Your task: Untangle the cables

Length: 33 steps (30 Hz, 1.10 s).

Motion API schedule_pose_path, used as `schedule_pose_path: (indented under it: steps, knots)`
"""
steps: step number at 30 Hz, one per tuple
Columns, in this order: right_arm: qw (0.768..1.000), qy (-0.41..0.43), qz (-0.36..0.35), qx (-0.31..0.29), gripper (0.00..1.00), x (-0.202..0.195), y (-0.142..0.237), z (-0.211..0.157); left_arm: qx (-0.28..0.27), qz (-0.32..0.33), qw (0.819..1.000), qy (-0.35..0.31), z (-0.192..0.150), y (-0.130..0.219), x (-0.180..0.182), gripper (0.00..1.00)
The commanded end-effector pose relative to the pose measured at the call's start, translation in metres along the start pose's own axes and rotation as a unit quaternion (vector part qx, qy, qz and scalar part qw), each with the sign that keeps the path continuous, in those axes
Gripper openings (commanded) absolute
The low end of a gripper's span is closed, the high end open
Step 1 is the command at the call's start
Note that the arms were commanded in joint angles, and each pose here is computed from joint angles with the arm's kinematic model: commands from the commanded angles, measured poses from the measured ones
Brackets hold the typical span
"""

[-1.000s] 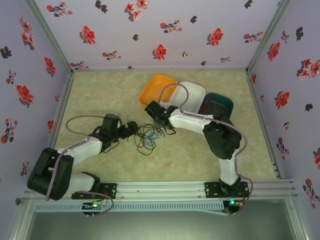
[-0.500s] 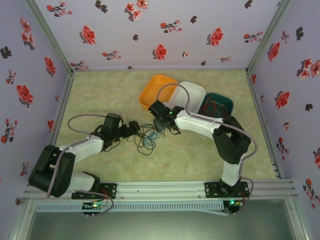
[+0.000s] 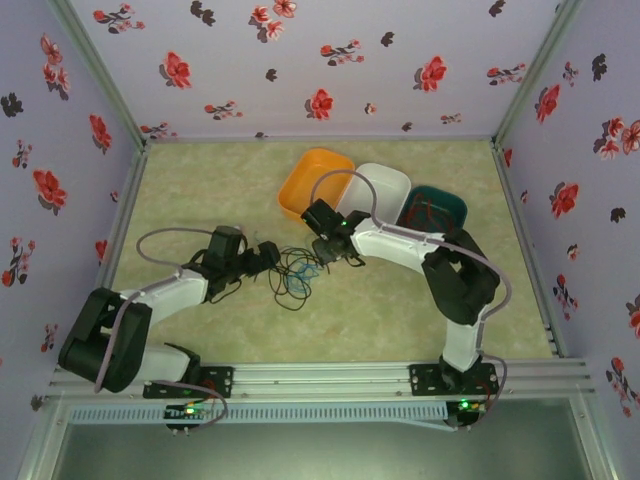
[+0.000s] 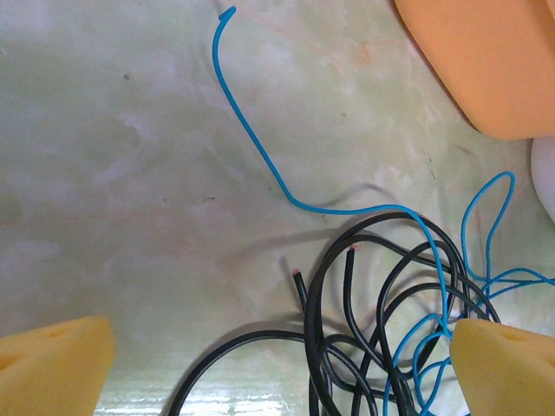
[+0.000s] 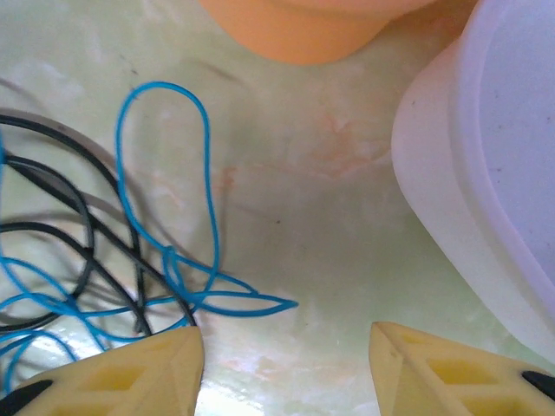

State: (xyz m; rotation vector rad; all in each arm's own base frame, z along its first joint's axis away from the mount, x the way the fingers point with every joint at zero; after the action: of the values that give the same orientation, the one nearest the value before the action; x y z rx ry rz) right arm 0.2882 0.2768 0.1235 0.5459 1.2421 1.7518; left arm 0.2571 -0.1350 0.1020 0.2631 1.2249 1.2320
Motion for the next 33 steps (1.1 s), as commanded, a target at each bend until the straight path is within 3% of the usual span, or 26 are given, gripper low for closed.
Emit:
schedule_pose_path:
  steps: [1, 12, 15, 19, 21, 33]
  knots:
    - [1.000, 0.020, -0.002, 0.015, 0.56, 0.000, -0.012, 0.001, -0.007, -0.012, 1.000, -0.005, 0.007, -0.001, -0.010, 1.00]
    - [0.999, 0.044, 0.009, 0.006, 0.55, 0.007, -0.025, 0.020, -0.002, -0.008, 1.000, -0.004, 0.005, -0.003, -0.008, 1.00]
    - [0.999, 0.047, 0.017, 0.000, 0.43, 0.009, -0.022, 0.025, -0.002, -0.007, 1.000, -0.004, 0.005, -0.003, -0.008, 1.00]
    - [0.998, 0.045, 0.032, -0.005, 0.12, 0.010, -0.013, 0.027, -0.003, -0.008, 1.000, -0.006, 0.006, -0.001, -0.009, 1.00]
    - [0.998, 0.039, 0.038, -0.012, 0.00, 0.010, -0.001, 0.028, -0.003, -0.009, 1.000, -0.008, 0.006, -0.001, -0.009, 1.00]
    - [0.989, 0.040, 0.020, -0.140, 0.00, 0.018, 0.142, 0.051, -0.041, -0.045, 0.997, -0.047, 0.018, 0.021, -0.027, 0.97]
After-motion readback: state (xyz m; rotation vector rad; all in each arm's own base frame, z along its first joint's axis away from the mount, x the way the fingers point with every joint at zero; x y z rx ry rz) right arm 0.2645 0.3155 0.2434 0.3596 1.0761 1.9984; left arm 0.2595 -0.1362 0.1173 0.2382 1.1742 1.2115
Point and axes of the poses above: each hand's point on the last joint's axis, 136 mm out from that joint toward the fingers, its own y axis back along the fingers, its own x axis along the line the jaws close on, z = x × y, the point moved 7 cm from there along y, back along the fingers, and after that the axes turned 4 degrees about y, right-handed, at the moved point
